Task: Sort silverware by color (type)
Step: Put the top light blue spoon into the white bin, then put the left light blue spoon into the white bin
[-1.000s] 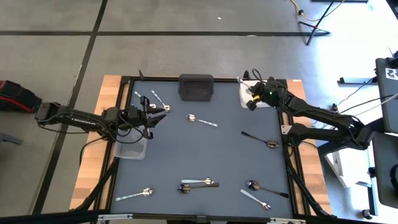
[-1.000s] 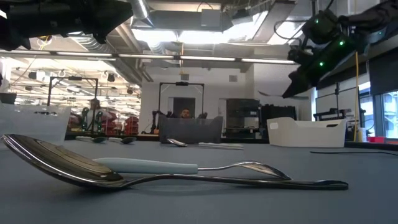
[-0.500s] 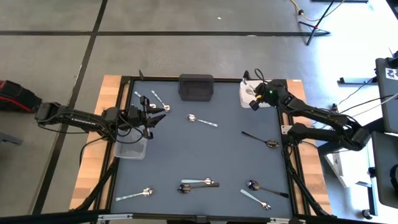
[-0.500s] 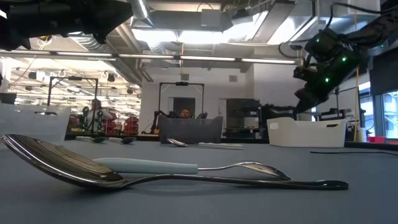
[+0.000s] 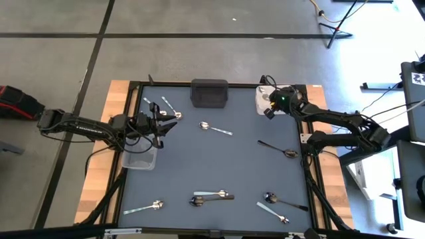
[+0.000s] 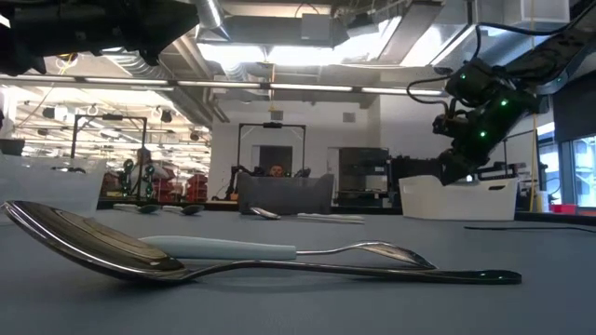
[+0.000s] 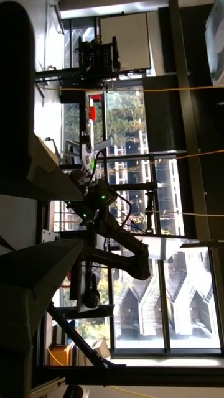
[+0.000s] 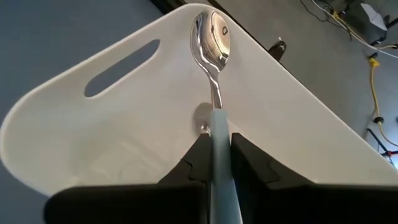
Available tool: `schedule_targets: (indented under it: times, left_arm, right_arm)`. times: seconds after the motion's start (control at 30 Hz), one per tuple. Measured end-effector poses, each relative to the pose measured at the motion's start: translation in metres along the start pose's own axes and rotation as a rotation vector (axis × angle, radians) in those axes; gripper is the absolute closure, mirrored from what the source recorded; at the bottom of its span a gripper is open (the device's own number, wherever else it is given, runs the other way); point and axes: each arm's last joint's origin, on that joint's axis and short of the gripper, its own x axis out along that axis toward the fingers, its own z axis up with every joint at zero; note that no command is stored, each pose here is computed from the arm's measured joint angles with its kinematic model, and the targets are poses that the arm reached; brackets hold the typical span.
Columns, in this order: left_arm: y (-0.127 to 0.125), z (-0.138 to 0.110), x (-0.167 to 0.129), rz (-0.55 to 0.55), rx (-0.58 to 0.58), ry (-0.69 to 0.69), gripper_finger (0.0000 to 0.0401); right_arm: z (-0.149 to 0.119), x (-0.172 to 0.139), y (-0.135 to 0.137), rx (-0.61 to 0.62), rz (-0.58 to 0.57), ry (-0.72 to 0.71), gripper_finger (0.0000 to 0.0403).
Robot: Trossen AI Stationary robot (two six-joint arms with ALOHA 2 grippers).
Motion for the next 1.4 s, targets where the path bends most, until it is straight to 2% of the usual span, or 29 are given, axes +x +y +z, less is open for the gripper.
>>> schedule_targets:
  times: [0.23, 0.33, 0.53, 0.7, 0.83, 1.03, 1.2, 1.4]
  left_arm:
    - [0.000, 0.000, 0.000, 0.000, 0.000, 0.001, 0.0296]
    - [0.000, 0.000, 0.000, 0.000, 0.000, 0.000, 0.0296]
    - [0.000, 0.000, 0.000, 0.001, 0.000, 0.000, 0.0296]
    - [0.000, 0.000, 0.000, -0.006, 0.000, 0.000, 0.0296]
    - [0.000, 0.000, 0.000, -0.009, 0.000, -0.001, 0.0296]
    - [0.000, 0.000, 0.000, -0.010, 0.000, -0.001, 0.0296]
    - [-0.002, -0.004, 0.005, -0.016, 0.012, 0.031, 0.0296]
    - [-0.021, -0.006, 0.030, -0.187, 0.009, 0.110, 0.0296]
  right_arm:
    - [0.000, 0.000, -0.002, 0.002, -0.049, 0.009, 0.0300]
    - [0.006, -0.002, -0.002, 0.000, -0.035, 0.004, 0.0271]
    - [0.032, -0.026, 0.020, -0.057, 0.225, -0.152, 0.0250]
    - [0.046, -0.052, 0.058, -0.107, 0.521, -0.283, 0.0249]
    - [0.046, -0.069, 0.091, -0.160, 0.682, -0.330, 0.0249]
    - [0.043, -0.085, 0.133, -0.225, 0.816, -0.387, 0.0249]
    - [0.035, -0.087, 0.160, -0.261, 0.889, -0.378, 0.0249]
    - [0.024, -0.088, 0.195, -0.277, 0.987, -0.390, 0.0249]
